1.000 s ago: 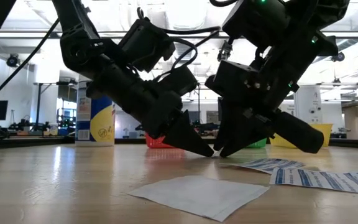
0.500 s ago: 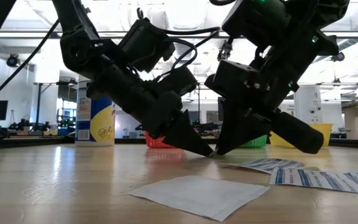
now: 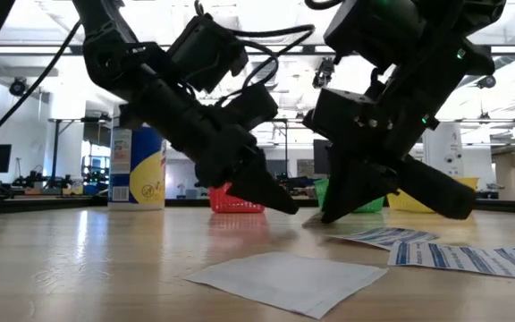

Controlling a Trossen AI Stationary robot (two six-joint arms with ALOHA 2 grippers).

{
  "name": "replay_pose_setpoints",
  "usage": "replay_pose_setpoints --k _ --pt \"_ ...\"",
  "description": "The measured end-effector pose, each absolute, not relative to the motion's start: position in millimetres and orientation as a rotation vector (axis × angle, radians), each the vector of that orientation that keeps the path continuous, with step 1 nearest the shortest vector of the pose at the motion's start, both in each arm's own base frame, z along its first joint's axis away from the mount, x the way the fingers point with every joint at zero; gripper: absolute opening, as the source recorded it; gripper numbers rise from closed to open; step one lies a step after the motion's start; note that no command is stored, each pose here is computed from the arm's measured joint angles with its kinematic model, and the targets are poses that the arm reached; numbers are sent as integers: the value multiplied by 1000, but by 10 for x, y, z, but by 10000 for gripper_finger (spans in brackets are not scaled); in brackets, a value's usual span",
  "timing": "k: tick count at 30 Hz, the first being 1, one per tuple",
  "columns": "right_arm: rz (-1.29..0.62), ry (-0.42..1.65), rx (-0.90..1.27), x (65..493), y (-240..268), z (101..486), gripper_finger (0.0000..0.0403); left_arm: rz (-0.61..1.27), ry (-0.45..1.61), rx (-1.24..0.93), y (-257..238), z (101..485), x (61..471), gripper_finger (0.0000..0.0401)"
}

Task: Pick & Place First Aid Supplies
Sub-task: Put the green bandage in the yellow bin

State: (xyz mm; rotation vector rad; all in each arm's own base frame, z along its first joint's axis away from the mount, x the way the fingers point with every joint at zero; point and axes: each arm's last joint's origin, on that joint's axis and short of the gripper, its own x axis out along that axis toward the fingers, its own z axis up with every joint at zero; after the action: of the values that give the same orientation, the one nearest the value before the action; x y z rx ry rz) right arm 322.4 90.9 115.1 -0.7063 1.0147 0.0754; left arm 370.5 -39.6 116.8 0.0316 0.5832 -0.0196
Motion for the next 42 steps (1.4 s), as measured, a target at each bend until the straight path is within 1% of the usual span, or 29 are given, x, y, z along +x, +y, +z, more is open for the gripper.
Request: replay_pose_setpoints --k 10,16,23,28,33,39,42 --pt "-46 1135 -631 3047 793 1312 8 -7 600 41 -395 1127 3594 0" --pt "-146 1207 -569 2922 611 1477 8 -30 574 77 -444 1196 3573 0" --pt "-271 1215 -528 2754 378 1744 8 -18 580 106 -432 1184 3560 0" --pt "-351 1140 -428 2577 212 1996 8 10 578 152 -432 1184 3557 0" --pt "-481 1028 -255 2320 16 2196 8 11 559 157 -431 1207 3565 0" --pt "-676 897 -9 2041 -220 2303 8 12 542 157 -429 1223 3574 0" --pt "-800 849 58 1917 -345 2295 8 16 541 159 -427 1224 3575 0"
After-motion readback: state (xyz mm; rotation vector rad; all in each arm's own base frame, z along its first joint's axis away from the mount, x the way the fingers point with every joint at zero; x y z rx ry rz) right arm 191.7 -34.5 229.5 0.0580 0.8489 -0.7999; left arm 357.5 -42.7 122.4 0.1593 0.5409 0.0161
